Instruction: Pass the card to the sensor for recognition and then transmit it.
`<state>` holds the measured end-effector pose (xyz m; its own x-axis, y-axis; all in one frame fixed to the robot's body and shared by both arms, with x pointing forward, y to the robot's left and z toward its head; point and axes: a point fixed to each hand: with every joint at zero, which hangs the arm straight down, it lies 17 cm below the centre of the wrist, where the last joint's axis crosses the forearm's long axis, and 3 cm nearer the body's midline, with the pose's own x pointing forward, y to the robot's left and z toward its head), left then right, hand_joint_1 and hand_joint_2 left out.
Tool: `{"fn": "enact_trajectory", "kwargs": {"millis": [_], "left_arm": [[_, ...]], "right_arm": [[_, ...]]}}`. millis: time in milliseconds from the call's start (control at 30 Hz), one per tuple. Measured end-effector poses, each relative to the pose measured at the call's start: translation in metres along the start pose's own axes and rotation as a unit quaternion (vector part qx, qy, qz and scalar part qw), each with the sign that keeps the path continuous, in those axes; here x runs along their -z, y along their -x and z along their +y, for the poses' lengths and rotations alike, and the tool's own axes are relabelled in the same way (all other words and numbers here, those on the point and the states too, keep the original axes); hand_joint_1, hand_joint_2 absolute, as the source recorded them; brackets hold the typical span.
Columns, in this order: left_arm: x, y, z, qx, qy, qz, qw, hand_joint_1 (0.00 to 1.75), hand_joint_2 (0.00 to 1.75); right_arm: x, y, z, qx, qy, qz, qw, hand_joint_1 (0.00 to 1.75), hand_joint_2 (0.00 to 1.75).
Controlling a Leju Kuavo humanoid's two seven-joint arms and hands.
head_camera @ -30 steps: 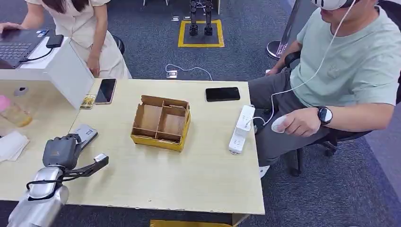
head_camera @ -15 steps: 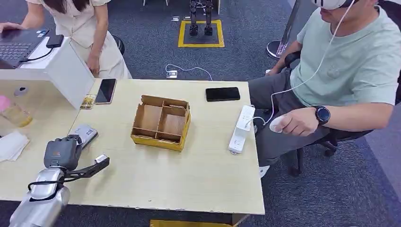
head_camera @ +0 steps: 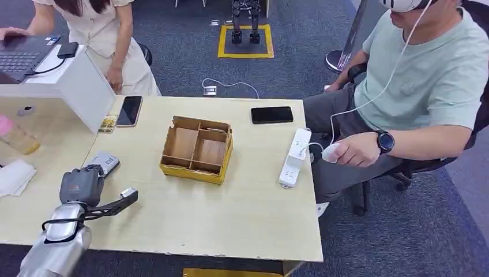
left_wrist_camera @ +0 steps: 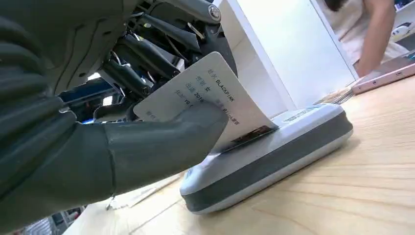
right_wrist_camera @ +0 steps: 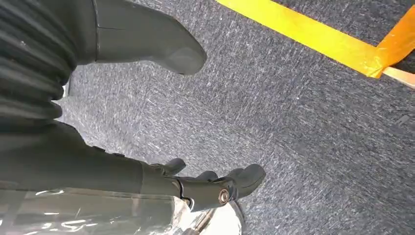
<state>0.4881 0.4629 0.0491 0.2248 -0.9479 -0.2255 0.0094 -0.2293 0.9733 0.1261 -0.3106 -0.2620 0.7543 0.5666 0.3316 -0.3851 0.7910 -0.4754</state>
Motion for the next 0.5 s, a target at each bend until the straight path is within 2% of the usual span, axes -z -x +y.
{"fn": "enact_trajectory", "kwargs": {"millis": [500], "left_arm": [[0.0091, -0.0066, 0.0002, -0.014, 0.012, 0.017, 1.0, 1.75, 1.75]], "right_arm": [[-0.0003, -0.0022, 0.0031, -0.004, -0.008, -0.005, 1.0, 0.0, 1.75]]}}
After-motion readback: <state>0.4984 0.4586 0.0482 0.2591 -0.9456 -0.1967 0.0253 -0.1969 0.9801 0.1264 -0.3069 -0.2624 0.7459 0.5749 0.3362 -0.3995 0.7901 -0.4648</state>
